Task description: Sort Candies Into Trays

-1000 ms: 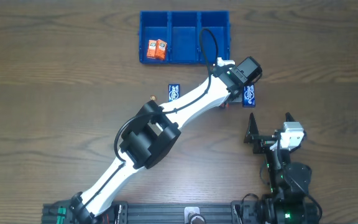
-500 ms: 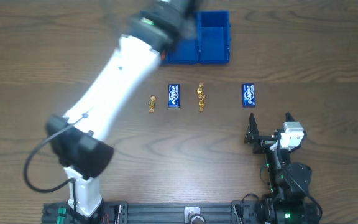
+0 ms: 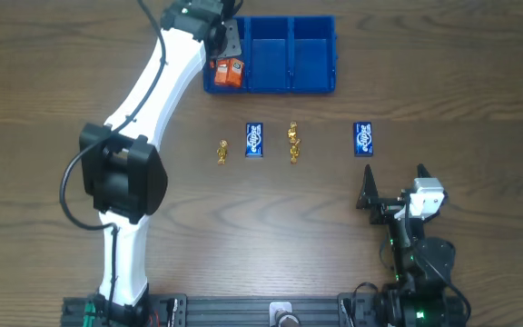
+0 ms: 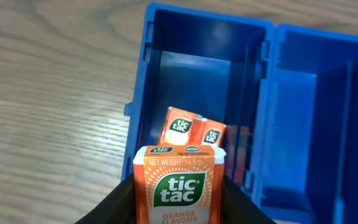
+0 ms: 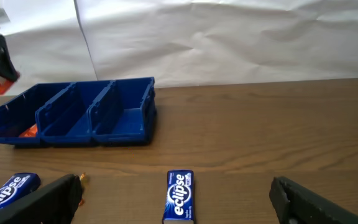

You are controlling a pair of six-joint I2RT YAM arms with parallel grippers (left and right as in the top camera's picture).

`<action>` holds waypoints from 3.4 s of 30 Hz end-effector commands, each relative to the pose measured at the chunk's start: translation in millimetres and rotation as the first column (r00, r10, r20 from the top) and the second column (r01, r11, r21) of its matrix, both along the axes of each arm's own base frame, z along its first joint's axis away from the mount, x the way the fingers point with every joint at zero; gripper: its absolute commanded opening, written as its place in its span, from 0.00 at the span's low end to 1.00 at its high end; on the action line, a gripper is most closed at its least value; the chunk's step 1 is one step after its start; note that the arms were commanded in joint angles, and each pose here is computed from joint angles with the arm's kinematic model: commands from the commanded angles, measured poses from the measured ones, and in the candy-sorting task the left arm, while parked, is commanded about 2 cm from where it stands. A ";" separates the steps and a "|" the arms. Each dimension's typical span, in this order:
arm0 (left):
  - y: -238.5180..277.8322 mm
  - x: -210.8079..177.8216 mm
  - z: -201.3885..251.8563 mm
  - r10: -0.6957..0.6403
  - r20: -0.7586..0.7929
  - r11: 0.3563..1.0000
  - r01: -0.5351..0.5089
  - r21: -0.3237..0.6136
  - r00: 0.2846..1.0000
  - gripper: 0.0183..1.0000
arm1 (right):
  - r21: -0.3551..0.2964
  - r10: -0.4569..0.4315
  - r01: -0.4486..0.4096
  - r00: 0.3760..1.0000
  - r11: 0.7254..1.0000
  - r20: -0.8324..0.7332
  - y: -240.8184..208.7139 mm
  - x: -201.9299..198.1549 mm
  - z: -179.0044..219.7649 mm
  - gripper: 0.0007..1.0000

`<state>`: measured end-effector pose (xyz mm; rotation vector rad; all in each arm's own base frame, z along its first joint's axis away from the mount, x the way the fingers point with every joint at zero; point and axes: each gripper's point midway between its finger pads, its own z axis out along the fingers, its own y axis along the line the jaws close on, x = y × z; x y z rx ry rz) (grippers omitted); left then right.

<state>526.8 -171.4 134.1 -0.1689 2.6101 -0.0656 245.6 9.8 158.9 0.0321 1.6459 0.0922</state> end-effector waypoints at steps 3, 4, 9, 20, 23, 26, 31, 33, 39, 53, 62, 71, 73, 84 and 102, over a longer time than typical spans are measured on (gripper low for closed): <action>-6.6 5.4 -17.0 -0.077 -0.014 0.997 0.077 0.004 0.997 0.21 | -0.008 -0.003 0.002 1.000 1.000 -0.002 -0.1 0.1 -2.4 1.00; -7.1 6.5 -16.7 -0.092 -0.010 0.996 0.092 0.008 0.996 0.21 | -0.008 -0.003 0.002 1.000 1.000 -0.002 -0.1 0.1 -2.4 1.00; -9.3 7.8 -17.6 -0.142 -0.007 0.990 0.142 0.022 0.990 0.20 | -0.008 -0.003 0.002 1.000 1.000 -0.002 -0.1 0.1 -2.4 1.00; -8.2 7.6 -26.7 -0.157 -0.026 0.987 0.157 0.033 0.987 0.57 | -0.008 -0.003 0.002 1.000 1.000 -0.002 -0.1 0.1 -2.4 1.00; -8.1 7.9 -26.2 -0.140 -0.024 0.990 0.140 0.023 0.990 0.94 | -0.008 -0.003 0.002 1.000 1.000 -0.002 -0.1 0.1 -2.4 1.00; -8.6 7.1 -10.6 -0.113 0.001 0.994 0.113 -0.002 0.994 1.00 | -0.008 -0.003 0.002 1.000 1.000 -0.002 -0.1 0.1 -2.4 1.00; -10.7 -13.0 89.0 -0.086 0.169 0.992 0.099 -0.072 0.982 1.00 | -0.008 -0.003 0.002 1.000 1.000 -0.002 -0.1 0.1 -2.4 1.00; -7.5 -31.9 135.2 -0.084 0.271 0.989 0.113 -0.095 0.959 1.00 | -0.008 -0.003 0.002 1.000 1.000 -0.002 -0.1 0.1 -2.4 1.00; 41.8 -114.4 213.8 -0.023 0.584 0.986 0.115 -0.121 0.811 1.00 | -0.008 -0.003 0.002 1.000 1.000 -0.002 -0.1 0.1 -2.4 1.00; 164.8 -263.8 82.5 0.029 0.758 0.999 -0.005 -0.034 0.651 1.00 | -0.008 -0.003 0.002 1.000 1.000 -0.002 -0.1 0.1 -2.4 1.00; 159.3 -275.3 13.3 0.018 0.796 0.997 0.047 -0.058 0.605 1.00 | -0.007 -0.003 0.003 1.000 1.000 -0.002 -0.1 0.1 -2.4 1.00; 158.9 -283.4 3.5 0.016 0.776 0.997 0.052 -0.063 0.631 1.00 | -0.007 -0.003 0.003 1.000 1.000 -0.002 -0.1 0.1 -2.4 1.00; 160.6 -283.2 4.0 0.021 0.777 0.997 0.043 -0.061 0.629 1.00 | -0.007 -0.003 0.003 1.000 1.000 -0.002 -0.1 0.1 -2.4 1.00; 160.5 -283.2 3.8 0.020 0.777 0.997 0.043 -0.061 0.630 1.00 | -0.007 -0.003 0.003 1.000 1.000 -0.002 -0.1 0.1 -2.4 1.00; 160.5 -283.2 3.8 0.020 0.777 0.997 0.043 -0.061 0.630 1.00 | 0.004 0.014 -0.014 1.000 1.000 0.000 2.1 -17.9 49.2 1.00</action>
